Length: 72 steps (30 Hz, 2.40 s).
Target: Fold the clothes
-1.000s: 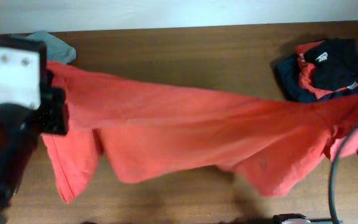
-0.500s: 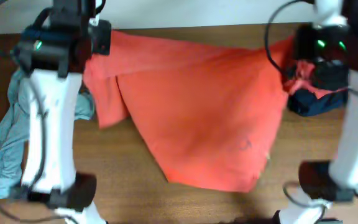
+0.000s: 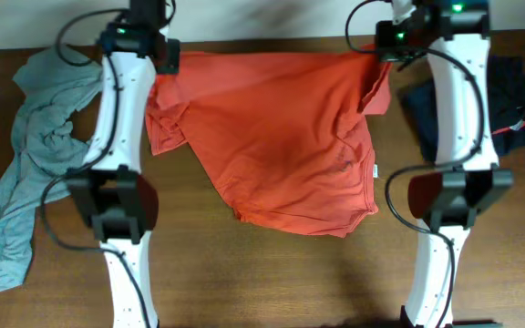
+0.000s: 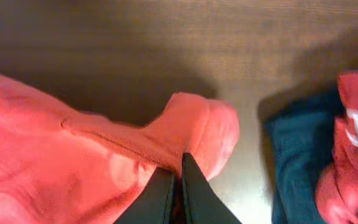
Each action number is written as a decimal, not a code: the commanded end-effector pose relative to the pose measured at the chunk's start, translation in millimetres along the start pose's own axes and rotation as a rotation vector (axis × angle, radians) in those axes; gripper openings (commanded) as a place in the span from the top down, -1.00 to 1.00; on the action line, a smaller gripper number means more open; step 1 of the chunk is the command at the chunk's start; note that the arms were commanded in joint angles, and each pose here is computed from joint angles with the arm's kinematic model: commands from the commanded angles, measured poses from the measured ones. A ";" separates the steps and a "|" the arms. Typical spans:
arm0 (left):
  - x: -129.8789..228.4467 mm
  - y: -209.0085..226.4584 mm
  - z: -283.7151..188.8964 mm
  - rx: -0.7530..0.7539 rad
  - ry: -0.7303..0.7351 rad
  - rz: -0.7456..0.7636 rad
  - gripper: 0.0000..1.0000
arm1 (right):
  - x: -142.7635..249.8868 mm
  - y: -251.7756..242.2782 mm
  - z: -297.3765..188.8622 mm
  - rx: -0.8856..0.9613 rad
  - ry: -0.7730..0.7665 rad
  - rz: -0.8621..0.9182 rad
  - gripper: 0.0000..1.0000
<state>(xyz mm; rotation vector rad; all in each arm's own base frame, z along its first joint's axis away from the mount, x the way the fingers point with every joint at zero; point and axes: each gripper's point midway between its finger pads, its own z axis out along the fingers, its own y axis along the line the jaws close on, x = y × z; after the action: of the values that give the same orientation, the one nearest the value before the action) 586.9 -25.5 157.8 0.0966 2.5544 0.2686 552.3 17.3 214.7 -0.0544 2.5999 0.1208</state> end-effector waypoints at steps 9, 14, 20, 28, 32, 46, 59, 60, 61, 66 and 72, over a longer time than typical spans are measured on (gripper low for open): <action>-16.2 -12.1 45.3 0.022 -0.081 -0.031 0.99 | -22.4 -10.5 52.0 0.006 -0.078 -0.008 0.92; -31.4 -13.1 43.2 0.022 -0.143 -0.036 -0.22 | -38.7 -14.9 49.6 0.033 -0.144 -0.009 -0.29; -24.9 -12.1 27.4 0.024 -0.107 0.030 -0.98 | -35.4 -14.0 30.1 0.032 -0.133 0.028 -0.97; -28.8 6.8 -68.4 0.048 -0.121 0.028 -0.98 | -26.2 10.9 -47.8 -0.065 -0.134 0.051 -0.97; 5.0 -17.1 -111.9 0.243 -0.013 0.041 -0.97 | 4.4 33.0 -75.9 -0.163 -0.032 0.083 -0.97; 104.7 2.3 -101.7 0.197 0.412 -0.187 -0.85 | 71.2 88.3 -88.3 -0.220 0.231 0.017 -0.98; 177.1 16.6 0.8 0.159 0.522 -0.284 -0.60 | 77.7 118.5 -88.8 -0.232 0.242 -0.053 -0.96; 181.4 15.4 7.0 0.172 0.522 -0.296 -0.55 | 77.7 118.5 -88.8 -0.232 0.242 -0.053 -0.95; 184.7 13.7 12.5 0.187 0.519 -0.305 -0.55 | 77.7 118.6 -88.8 -0.233 0.242 -0.053 -0.94; 194.0 -0.7 34.4 0.257 0.485 -0.332 -0.44 | 78.5 121.8 -89.1 -0.239 0.244 -0.054 -0.82; 208.9 -9.0 50.3 0.279 0.471 -0.319 -0.33 | 82.0 135.3 -89.6 -0.244 0.248 -0.086 -0.77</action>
<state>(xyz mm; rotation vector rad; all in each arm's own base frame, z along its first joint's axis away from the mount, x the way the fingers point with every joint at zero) 445.9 6.3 14.1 -0.3169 2.9809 -0.1673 432.0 132.2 260.2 -0.2607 2.8027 0.4254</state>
